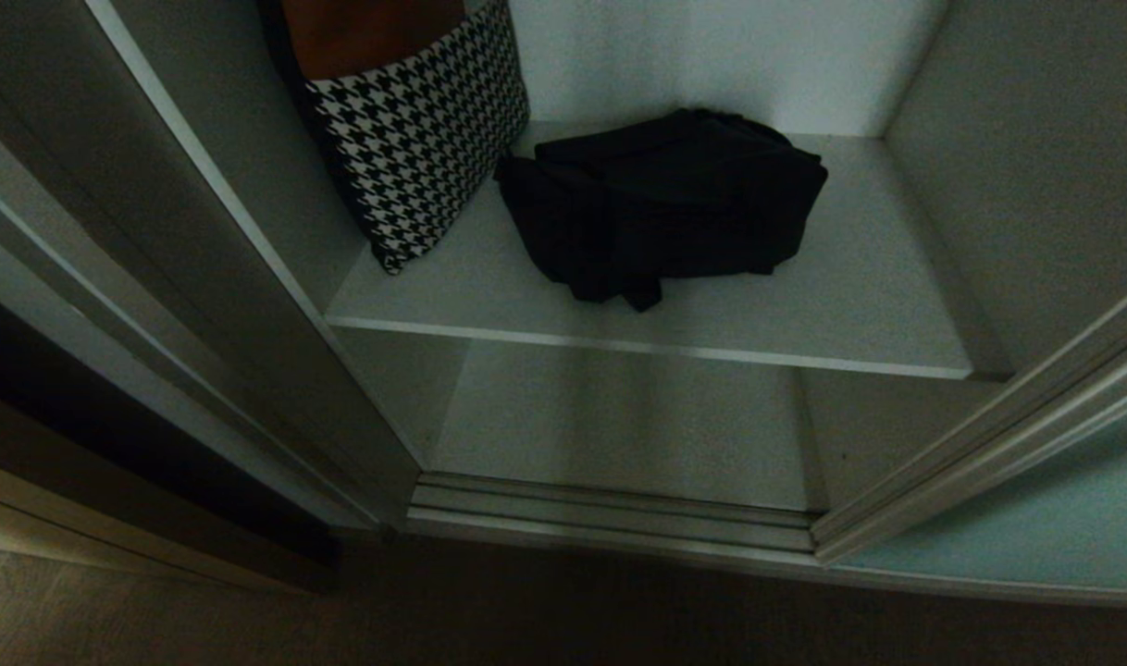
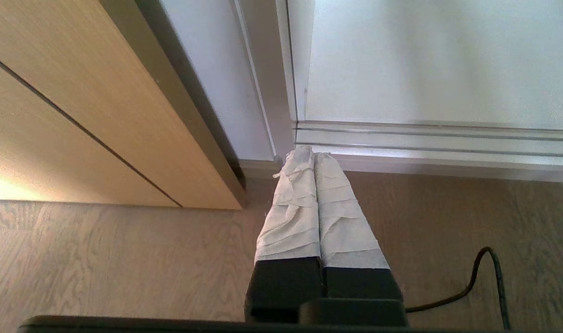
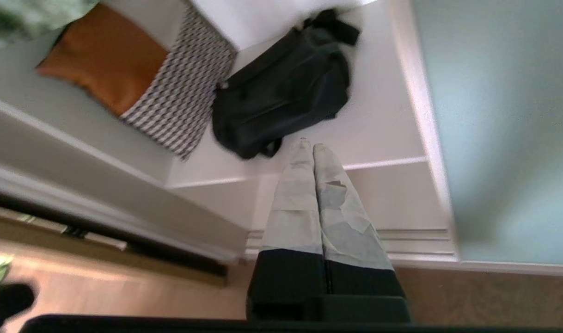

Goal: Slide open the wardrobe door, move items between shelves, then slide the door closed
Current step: Close the door

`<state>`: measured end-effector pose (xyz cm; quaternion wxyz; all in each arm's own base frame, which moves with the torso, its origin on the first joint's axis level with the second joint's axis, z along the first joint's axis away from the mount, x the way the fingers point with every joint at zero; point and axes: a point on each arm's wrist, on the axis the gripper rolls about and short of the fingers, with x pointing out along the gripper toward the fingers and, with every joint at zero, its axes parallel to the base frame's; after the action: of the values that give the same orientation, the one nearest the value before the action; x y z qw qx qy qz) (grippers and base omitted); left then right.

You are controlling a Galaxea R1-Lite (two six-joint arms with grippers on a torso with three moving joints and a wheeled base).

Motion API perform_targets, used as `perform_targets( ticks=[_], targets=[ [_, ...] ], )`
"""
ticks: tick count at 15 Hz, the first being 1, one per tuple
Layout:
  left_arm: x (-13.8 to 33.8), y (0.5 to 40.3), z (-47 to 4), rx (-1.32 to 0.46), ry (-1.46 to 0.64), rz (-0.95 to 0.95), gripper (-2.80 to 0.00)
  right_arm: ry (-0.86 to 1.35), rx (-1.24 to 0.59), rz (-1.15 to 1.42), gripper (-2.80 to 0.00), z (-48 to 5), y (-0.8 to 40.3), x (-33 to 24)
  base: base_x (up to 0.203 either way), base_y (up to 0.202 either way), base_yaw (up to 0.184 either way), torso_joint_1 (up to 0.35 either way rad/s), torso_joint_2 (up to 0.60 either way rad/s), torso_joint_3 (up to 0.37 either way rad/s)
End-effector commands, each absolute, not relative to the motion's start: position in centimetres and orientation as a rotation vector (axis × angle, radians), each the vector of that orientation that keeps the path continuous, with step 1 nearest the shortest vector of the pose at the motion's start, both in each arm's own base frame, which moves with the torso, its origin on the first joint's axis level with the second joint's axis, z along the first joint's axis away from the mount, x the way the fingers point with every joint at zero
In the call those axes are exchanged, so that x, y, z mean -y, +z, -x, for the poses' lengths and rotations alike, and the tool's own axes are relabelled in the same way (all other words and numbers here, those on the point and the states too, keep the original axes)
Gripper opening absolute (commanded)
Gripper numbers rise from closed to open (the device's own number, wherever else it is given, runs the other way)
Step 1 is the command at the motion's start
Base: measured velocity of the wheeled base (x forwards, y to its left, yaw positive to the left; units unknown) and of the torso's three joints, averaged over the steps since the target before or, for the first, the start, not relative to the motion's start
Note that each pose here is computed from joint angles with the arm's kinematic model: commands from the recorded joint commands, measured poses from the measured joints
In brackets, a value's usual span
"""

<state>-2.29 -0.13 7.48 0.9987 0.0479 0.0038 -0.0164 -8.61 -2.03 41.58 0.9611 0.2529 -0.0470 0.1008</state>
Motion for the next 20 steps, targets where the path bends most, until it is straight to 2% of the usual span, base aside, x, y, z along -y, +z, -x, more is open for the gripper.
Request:
perform_targets(
  ticks=[1, 11, 20],
  targets=[
    [0.1, 7.5, 2.3, -0.009, -0.033, -0.096, -2.8, 0.165, 0.071, -0.509, -2.8, 7.3, 41.8, 1.8, 0.0, 0.0, 0.0, 0.0, 0.0, 0.0],
    [0.1, 7.5, 2.3, -0.009, -0.033, -0.096, -2.8, -0.029, 0.113, -0.508, -2.8, 2.3, 43.7, 0.7, 0.0, 0.0, 0.0, 0.0, 0.0, 0.0],
    [0.1, 7.5, 2.3, -0.009, -0.033, -0.096, -2.8, -0.134, 0.16, -0.457, -2.8, 3.0, 43.5, 0.7, 0.0, 0.0, 0.0, 0.0, 0.0, 0.0]
  ],
)
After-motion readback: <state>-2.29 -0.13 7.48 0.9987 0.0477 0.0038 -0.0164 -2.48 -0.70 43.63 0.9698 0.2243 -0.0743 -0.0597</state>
